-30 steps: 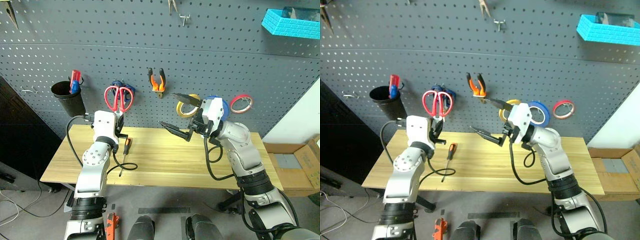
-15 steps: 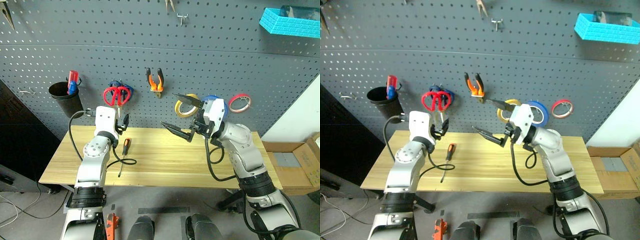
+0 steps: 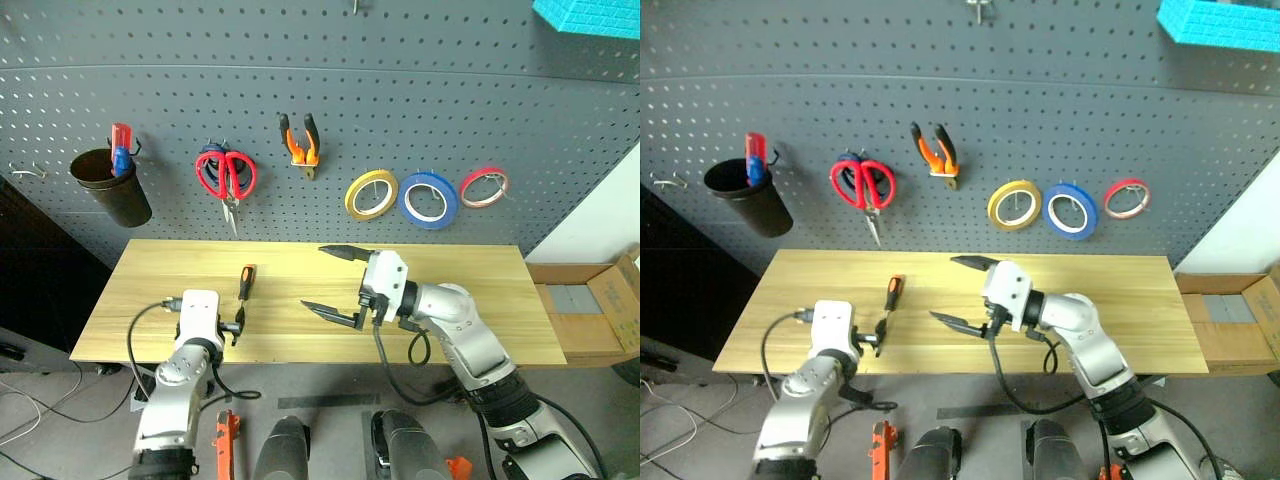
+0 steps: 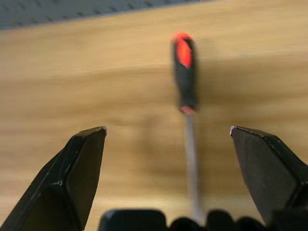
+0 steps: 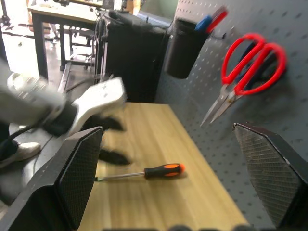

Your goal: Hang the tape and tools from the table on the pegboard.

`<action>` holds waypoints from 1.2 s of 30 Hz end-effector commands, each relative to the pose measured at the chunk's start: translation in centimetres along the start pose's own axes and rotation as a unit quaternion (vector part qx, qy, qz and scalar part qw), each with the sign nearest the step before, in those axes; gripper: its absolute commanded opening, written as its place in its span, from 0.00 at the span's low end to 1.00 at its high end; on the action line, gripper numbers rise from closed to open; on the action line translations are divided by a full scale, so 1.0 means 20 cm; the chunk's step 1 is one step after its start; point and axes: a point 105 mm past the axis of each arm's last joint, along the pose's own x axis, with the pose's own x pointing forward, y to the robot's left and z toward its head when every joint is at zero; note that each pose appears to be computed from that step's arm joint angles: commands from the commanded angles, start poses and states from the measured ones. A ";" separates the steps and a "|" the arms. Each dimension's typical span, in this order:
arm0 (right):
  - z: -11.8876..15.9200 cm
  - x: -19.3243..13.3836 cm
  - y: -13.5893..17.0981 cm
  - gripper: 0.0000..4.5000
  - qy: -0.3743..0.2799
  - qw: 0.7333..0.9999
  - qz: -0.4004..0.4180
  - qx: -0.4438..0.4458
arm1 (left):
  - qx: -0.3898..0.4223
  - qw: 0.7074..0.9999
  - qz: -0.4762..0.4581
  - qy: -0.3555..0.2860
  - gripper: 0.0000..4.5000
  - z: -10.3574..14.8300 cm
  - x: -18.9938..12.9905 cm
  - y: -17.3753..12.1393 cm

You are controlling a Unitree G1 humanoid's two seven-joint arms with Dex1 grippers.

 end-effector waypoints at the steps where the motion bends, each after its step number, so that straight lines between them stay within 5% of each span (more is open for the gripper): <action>1: 0.07 0.07 -0.05 1.00 -0.014 1.000 -0.005 -0.020 | -0.002 1.000 -0.024 -0.015 0.99 0.08 0.09 0.01; 13: 0.05 0.10 -0.06 1.00 0.003 0.999 -0.004 -0.036 | -0.022 0.996 -0.073 0.038 0.99 0.00 0.25 -0.02; 16: 0.04 0.09 -0.06 1.00 0.005 0.999 -0.007 -0.032 | -0.028 0.996 -0.067 0.042 0.86 -0.01 0.26 -0.02; 26: 0.04 0.06 -0.06 1.00 0.014 0.999 -0.024 -0.021 | -0.030 0.996 -0.080 0.031 0.11 0.03 0.29 -0.08; 36: 0.11 0.01 -0.09 1.00 -0.015 0.999 -0.025 -0.013 | 0.043 0.996 -0.081 -0.016 0.11 0.13 0.20 -0.11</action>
